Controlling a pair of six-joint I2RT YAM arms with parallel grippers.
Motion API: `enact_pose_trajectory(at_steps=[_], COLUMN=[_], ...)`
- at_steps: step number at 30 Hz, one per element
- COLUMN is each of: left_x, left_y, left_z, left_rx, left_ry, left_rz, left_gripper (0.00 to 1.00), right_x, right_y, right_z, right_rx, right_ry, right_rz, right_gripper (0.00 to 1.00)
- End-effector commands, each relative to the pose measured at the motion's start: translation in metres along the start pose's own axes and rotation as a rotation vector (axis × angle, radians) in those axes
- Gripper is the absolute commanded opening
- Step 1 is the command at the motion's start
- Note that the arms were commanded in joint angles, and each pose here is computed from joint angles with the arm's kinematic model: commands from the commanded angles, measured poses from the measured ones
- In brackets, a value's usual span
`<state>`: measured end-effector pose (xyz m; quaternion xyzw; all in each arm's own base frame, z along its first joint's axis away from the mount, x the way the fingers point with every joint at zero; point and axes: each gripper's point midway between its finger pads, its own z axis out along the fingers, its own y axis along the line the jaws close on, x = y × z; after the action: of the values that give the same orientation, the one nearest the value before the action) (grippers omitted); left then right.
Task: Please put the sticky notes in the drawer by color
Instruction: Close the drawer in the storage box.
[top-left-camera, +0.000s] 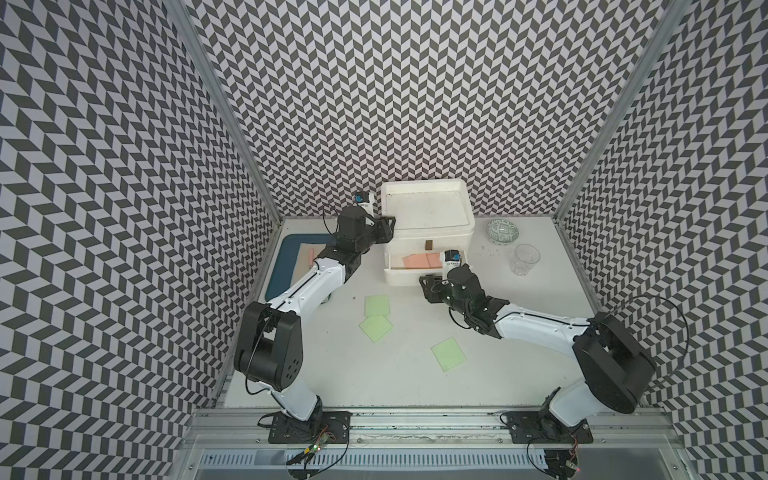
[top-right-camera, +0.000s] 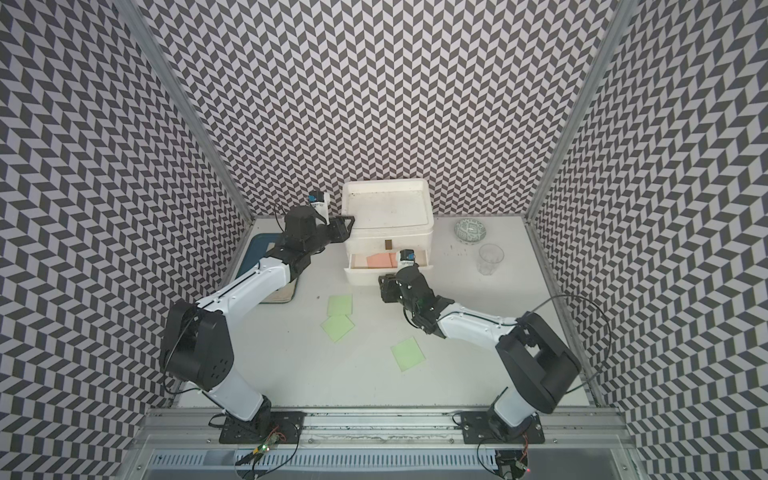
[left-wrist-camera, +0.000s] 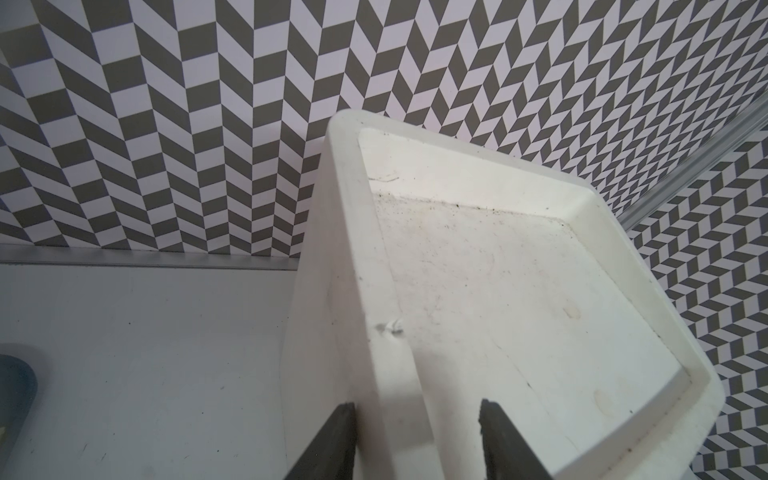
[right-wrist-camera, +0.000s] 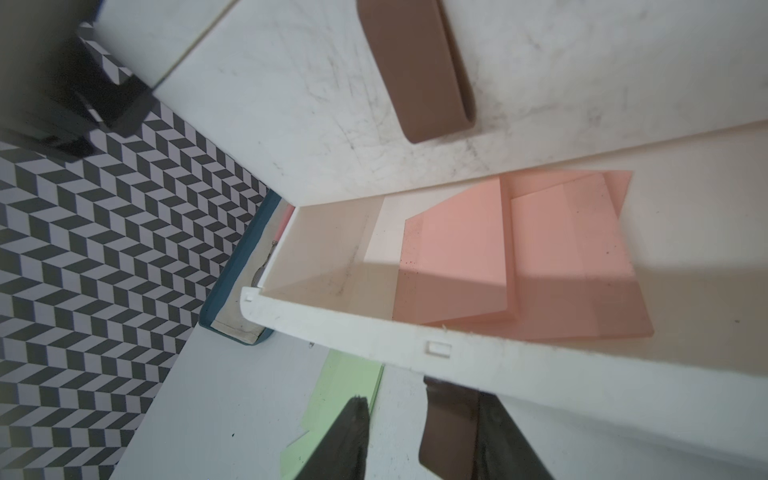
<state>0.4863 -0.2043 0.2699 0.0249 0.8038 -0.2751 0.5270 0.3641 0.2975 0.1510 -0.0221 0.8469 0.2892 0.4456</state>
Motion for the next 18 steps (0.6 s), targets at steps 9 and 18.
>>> enact_pose_trajectory(at_steps=[9, 18], left_x=[0.024, 0.022], left_y=[-0.02, -0.023], left_z=[-0.007, -0.012], left_rx=[0.076, 0.078], left_ry=[0.081, 0.08], left_rz=[0.013, 0.014], left_gripper=[0.5, 0.51], right_x=[-0.039, -0.043], right_y=[0.006, -0.009], right_z=[0.031, 0.049], right_rx=[-0.019, 0.034], right_ry=[-0.218, -0.295], right_rz=[0.021, 0.038], right_gripper=[0.46, 0.48])
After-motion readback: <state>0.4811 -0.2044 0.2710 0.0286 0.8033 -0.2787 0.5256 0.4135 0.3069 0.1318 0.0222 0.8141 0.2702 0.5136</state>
